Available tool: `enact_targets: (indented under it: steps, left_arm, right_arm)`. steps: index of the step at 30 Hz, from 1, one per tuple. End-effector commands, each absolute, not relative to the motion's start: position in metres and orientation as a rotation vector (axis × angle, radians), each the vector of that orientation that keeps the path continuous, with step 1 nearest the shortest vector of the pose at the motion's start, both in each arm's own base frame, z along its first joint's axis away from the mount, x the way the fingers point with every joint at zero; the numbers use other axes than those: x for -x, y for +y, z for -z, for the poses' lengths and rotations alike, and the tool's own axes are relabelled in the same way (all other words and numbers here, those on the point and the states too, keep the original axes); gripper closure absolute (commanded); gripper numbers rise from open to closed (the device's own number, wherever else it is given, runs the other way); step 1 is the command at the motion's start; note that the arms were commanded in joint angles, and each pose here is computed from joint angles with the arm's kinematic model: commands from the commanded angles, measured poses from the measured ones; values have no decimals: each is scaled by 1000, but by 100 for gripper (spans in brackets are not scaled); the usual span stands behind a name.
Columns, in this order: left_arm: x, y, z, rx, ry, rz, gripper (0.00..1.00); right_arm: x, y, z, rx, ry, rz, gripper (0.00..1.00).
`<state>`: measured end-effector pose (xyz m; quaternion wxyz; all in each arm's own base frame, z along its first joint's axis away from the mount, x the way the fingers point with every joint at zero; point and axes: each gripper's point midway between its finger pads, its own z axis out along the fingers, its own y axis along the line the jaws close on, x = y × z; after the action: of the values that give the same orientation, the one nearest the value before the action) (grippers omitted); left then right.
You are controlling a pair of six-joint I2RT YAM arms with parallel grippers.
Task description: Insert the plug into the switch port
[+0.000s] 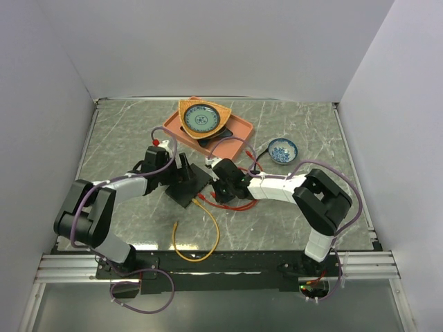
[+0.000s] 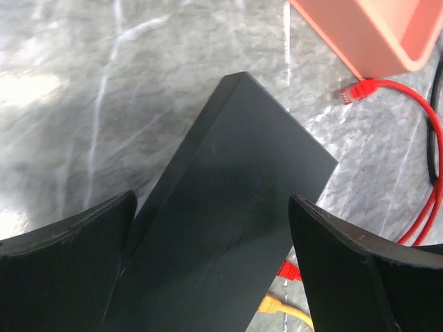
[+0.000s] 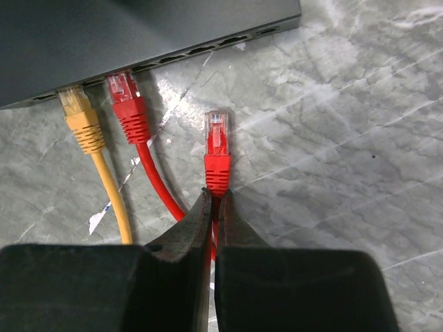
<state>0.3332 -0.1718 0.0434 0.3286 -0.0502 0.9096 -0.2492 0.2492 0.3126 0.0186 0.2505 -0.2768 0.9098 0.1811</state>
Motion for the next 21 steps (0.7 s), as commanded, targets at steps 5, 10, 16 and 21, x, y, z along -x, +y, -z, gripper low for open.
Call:
enact_targets:
  steps: [5,10,16,21]
  left_arm:
    - [-341,-184,-40,55,2341,732,6]
    - [-340,-181,-34,64,2356,721,13]
    - [-340,-179,-30,75,2370,715,18]
    - [-339,-180,-29,77,2376,724,20]
  right_arm:
    - [-242,320,-13,760,2469,-529,100]
    - [-239,322,-14,755,2454,-553,100]
    - [-237,327,-18,758,2436,-588,100]
    - [-238,332,-21,753,2423,-603,100]
